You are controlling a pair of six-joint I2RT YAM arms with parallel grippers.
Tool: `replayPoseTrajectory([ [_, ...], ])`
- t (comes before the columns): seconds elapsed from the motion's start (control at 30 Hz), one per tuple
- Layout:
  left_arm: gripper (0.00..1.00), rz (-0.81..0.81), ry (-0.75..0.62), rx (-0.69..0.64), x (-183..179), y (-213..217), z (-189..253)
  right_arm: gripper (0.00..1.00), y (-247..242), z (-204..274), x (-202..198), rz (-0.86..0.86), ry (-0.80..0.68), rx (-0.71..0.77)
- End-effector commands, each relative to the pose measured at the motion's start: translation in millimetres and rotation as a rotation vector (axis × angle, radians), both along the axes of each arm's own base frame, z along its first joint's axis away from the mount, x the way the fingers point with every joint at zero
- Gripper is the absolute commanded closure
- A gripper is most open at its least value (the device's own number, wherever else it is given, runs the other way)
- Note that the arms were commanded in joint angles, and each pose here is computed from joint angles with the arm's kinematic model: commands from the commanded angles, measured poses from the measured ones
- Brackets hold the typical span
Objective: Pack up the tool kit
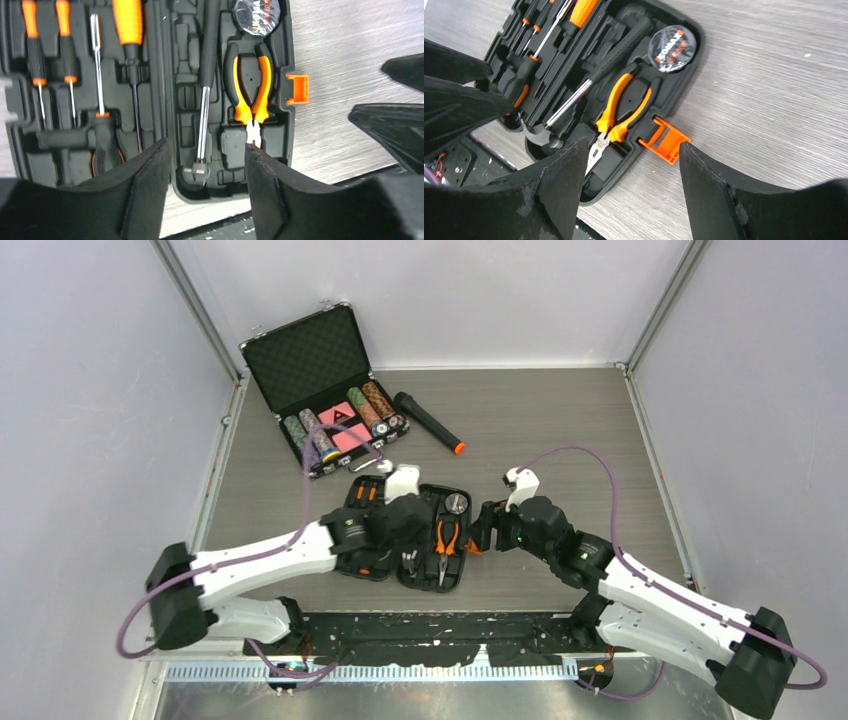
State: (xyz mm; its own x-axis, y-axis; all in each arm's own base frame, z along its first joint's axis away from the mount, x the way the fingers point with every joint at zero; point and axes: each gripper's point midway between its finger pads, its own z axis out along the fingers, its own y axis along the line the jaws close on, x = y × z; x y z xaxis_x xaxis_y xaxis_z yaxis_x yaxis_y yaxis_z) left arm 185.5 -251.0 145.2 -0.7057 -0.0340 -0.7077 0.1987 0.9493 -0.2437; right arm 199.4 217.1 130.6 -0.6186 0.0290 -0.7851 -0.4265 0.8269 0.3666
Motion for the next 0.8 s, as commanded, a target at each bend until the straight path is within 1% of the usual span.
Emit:
replayPoseTrajectory([
  [0.0, 0.48, -0.131, -0.038, 0.216, 19.1, -18.0, 4.7, 0.29, -30.7, 4.8, 13.0, -0.166, -0.065, -0.020],
  [0.17, 0.55, -0.175, -0.002, 0.398, 36.2, -36.1, -21.7, 0.29, -64.5, 6.3, 13.3, -0.313, -0.105, -0.020],
  [0.27, 0.59, -0.191, 0.036, 0.477, 39.2, -40.4, -40.0, 0.28, -78.9, 6.6, 11.4, -0.371, -0.127, -0.001],
  [0.4, 0.64, -0.204, 0.096, 0.544, 35.8, -39.9, -66.5, 0.28, -92.7, 5.0, 11.3, -0.430, -0.150, 0.011],
  [0.53, 0.64, -0.197, 0.132, 0.602, 35.1, -37.1, -82.3, 0.28, -98.0, 2.6, 11.8, -0.456, -0.154, 0.015],
  [0.7, 0.65, -0.184, 0.155, 0.679, 40.0, -37.4, -86.1, 0.27, -99.1, 2.0, 12.6, -0.462, -0.152, 0.010],
  [0.77, 0.68, -0.187, 0.161, 0.697, 40.9, -36.7, -89.2, 0.27, -99.6, 2.0, 12.7, -0.463, -0.154, 0.010],
])
